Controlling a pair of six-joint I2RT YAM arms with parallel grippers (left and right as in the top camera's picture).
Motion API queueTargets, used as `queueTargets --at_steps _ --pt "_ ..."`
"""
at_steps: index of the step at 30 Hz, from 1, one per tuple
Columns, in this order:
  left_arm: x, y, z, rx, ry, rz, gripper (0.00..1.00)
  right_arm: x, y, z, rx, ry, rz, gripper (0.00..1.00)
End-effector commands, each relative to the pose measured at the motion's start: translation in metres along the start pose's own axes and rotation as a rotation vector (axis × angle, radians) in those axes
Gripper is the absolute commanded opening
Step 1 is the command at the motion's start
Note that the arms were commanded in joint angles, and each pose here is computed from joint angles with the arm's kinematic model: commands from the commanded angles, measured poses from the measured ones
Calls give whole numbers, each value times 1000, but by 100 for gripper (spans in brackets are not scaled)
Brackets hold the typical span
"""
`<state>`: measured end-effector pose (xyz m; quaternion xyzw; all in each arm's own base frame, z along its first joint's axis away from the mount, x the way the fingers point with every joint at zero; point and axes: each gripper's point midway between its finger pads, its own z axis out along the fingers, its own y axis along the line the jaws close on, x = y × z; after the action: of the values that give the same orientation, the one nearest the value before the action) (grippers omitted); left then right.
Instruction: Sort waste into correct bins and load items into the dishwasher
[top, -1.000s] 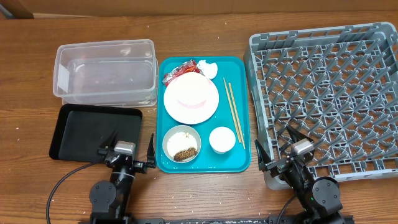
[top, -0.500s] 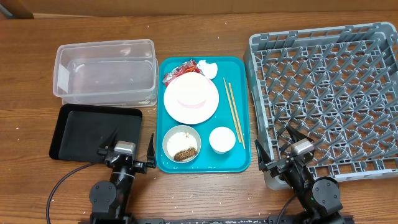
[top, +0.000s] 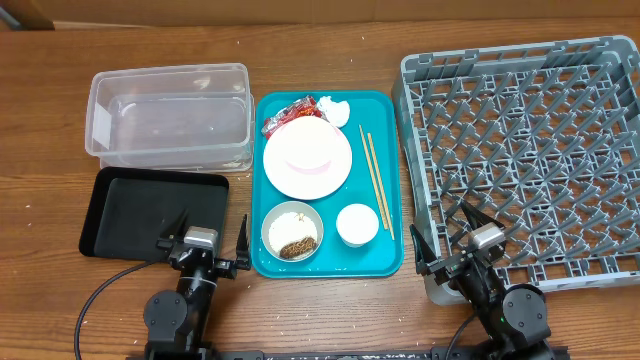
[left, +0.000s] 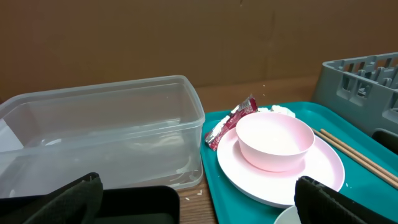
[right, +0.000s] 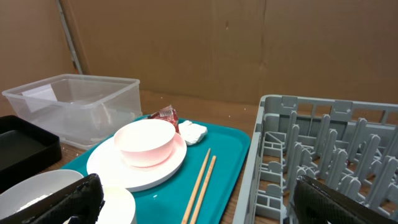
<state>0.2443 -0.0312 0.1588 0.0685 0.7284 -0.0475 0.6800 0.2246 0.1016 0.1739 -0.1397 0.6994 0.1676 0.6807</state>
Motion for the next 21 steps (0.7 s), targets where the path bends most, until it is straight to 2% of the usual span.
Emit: queueTargets --at_steps 1,9,13,16,21 --pt "0 0 0 0 -5 -6 100 2 -1 0 5 -1 -1 100" --pt "0 -2 0 11 -5 -16 100 5 0 0 1 9 0 100" --pt "0 -2 0 14 -5 -131 100 4 6 0 -32 7 1 100" --pt "-4 -14 -1 82 -14 -219 100 0 21 -1 -123 -9 -1 100" --pt "-22 -46 -8 280 -63 -214 100 -16 37 -6 -214 -41 82 100"
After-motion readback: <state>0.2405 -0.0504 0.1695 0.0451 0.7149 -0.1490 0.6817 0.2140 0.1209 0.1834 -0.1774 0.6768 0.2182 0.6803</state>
